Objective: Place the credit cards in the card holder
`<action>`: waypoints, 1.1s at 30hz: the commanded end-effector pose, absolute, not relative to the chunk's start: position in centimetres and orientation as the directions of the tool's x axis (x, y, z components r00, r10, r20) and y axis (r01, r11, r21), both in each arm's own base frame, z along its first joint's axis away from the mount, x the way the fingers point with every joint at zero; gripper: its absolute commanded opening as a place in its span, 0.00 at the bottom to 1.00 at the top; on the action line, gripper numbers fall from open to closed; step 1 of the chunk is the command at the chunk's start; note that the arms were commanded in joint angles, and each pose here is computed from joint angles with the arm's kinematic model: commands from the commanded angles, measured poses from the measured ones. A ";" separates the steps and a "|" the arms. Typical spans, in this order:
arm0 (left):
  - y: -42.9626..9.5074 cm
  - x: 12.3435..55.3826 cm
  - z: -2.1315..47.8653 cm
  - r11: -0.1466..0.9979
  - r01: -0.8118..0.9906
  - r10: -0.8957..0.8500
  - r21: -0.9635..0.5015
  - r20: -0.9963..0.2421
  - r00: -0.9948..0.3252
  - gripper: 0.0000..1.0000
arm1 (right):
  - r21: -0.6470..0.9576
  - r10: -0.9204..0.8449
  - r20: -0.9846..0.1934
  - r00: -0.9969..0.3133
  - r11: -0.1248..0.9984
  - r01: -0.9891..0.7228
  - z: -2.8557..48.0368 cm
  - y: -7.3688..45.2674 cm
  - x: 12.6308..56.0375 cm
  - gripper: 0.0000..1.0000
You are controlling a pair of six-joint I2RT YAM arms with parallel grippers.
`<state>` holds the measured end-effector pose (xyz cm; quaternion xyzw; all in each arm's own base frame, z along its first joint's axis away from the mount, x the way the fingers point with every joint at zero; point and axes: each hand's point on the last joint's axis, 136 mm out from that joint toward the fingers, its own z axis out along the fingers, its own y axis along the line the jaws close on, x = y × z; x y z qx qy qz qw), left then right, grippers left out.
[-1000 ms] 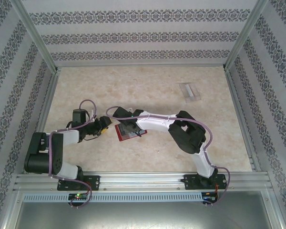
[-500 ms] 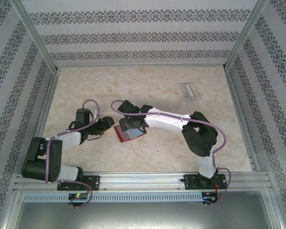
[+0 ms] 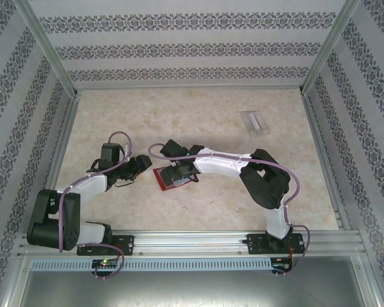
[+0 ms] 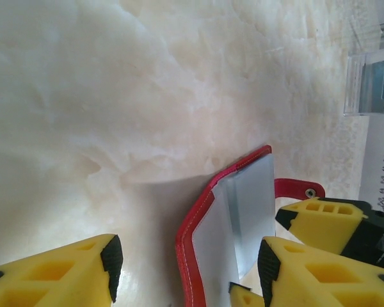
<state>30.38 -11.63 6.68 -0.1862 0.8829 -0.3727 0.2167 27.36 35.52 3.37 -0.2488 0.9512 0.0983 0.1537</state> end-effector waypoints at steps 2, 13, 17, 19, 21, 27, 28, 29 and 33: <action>-11.1 30.1 6.6 0.695 -0.181 -0.484 -0.696 -0.266 -0.834 0.60 | 0.006 -0.507 -0.313 -0.803 0.844 -0.536 1.1 35.1 27.4 0.92; -11.0 30.3 7.1 0.703 -0.175 -0.477 -0.690 -0.274 -0.835 0.61 | -0.006 -0.459 -0.372 -0.807 0.871 -0.492 3.3 34.9 27.9 0.96; -10.8 30.5 7.2 0.706 -0.173 -0.479 -0.687 -0.284 -0.830 0.61 | 0.019 -0.431 -0.423 -0.797 0.875 -0.483 6.0 34.9 28.3 0.96; -11.1 30.5 7.4 0.698 -0.165 -0.478 -0.697 -0.281 -0.833 0.61 | 0.040 -0.404 -0.449 -0.797 0.882 -0.469 7.3 34.6 28.6 0.98; -11.1 30.5 7.4 0.696 -0.161 -0.482 -0.700 -0.288 -0.828 0.61 | 0.057 -0.383 -0.469 -0.796 0.886 -0.459 8.2 34.3 28.8 0.98; -11.5 30.6 8.4 0.679 -0.135 -0.478 -0.722 -0.295 -0.827 0.61 | 0.113 -0.277 -0.551 -0.787 0.910 -0.399 11.3 32.0 30.3 0.96; -11.5 30.6 8.7 0.678 -0.126 -0.478 -0.724 -0.304 -0.824 0.61 | 0.113 -0.250 -0.572 -0.781 0.919 -0.377 11.9 31.1 30.9 0.95; -11.5 30.6 8.9 0.678 -0.123 -0.478 -0.724 -0.308 -0.823 0.61 | 0.105 -0.229 -0.588 -0.776 0.929 -0.354 12.3 30.1 31.5 0.94; -11.3 30.3 10.4 0.709 -0.104 -0.462 -0.698 -0.347 -0.817 0.63 | 0.098 -0.128 -0.626 -0.769 0.966 -0.241 14.5 24.6 34.4 0.93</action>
